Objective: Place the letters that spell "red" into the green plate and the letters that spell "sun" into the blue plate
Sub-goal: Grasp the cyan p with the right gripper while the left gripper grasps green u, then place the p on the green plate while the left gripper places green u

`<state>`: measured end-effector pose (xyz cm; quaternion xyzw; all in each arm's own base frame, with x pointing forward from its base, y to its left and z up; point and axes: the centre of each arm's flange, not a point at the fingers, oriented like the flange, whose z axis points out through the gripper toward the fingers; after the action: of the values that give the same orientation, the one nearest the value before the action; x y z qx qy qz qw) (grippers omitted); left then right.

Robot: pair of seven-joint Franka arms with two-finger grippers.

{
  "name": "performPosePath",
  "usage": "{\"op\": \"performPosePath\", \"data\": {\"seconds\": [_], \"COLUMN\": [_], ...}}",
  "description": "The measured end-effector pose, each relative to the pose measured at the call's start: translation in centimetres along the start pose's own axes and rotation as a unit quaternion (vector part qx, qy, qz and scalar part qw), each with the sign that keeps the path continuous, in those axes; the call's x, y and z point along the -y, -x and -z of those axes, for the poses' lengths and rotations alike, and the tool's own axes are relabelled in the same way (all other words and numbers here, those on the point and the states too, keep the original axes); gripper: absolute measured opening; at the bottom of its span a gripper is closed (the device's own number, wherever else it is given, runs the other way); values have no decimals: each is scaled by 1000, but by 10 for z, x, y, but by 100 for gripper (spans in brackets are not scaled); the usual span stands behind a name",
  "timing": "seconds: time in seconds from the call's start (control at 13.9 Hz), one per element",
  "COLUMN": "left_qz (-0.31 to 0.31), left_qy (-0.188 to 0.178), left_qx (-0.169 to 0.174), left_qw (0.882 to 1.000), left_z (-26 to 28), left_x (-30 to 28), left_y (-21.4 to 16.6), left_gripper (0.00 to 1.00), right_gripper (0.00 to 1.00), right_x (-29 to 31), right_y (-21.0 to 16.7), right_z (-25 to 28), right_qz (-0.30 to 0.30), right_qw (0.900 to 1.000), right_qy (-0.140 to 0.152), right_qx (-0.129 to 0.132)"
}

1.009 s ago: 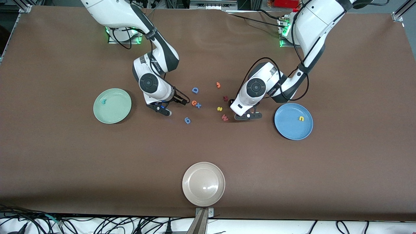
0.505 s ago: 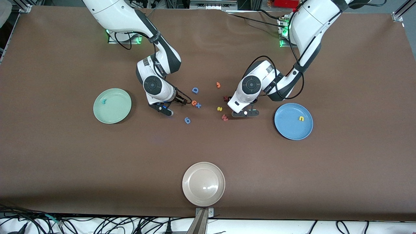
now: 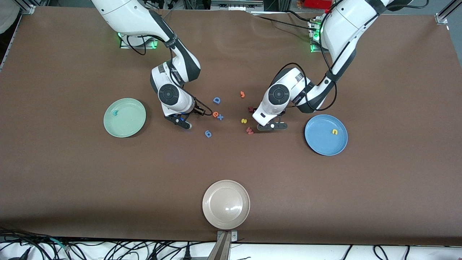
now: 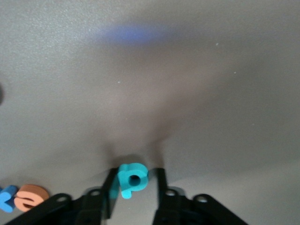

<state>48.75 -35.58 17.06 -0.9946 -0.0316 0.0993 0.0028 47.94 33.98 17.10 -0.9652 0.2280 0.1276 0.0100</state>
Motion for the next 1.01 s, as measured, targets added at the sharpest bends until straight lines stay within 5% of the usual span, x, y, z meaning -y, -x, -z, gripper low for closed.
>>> {"op": "performPosePath", "data": {"seconds": [0.36, 0.5, 0.72, 1.01], "left_qz": [1, 1, 6, 16], "left_qy": [4, 7, 5, -32], "left_qx": [-2, -4, -3, 8], "left_qw": [1000, 1000, 1000, 999], "left_z": [-1, 1, 2, 33], "left_x": [-1, -3, 1, 20], "left_y": [-1, -1, -4, -12], "left_gripper": [50, 28, 27, 27], "right_gripper": [27, 27, 27, 27], "right_x": [-6, -17, -43, -110], "right_y": [-7, -21, -43, -81], "right_z": [7, 35, 117, 195], "right_qz": [-7, -16, -8, 35], "right_qw": [1000, 999, 998, 996], "right_qy": [5, 26, 55, 58], "right_qx": [0, 9, 34, 55]}}
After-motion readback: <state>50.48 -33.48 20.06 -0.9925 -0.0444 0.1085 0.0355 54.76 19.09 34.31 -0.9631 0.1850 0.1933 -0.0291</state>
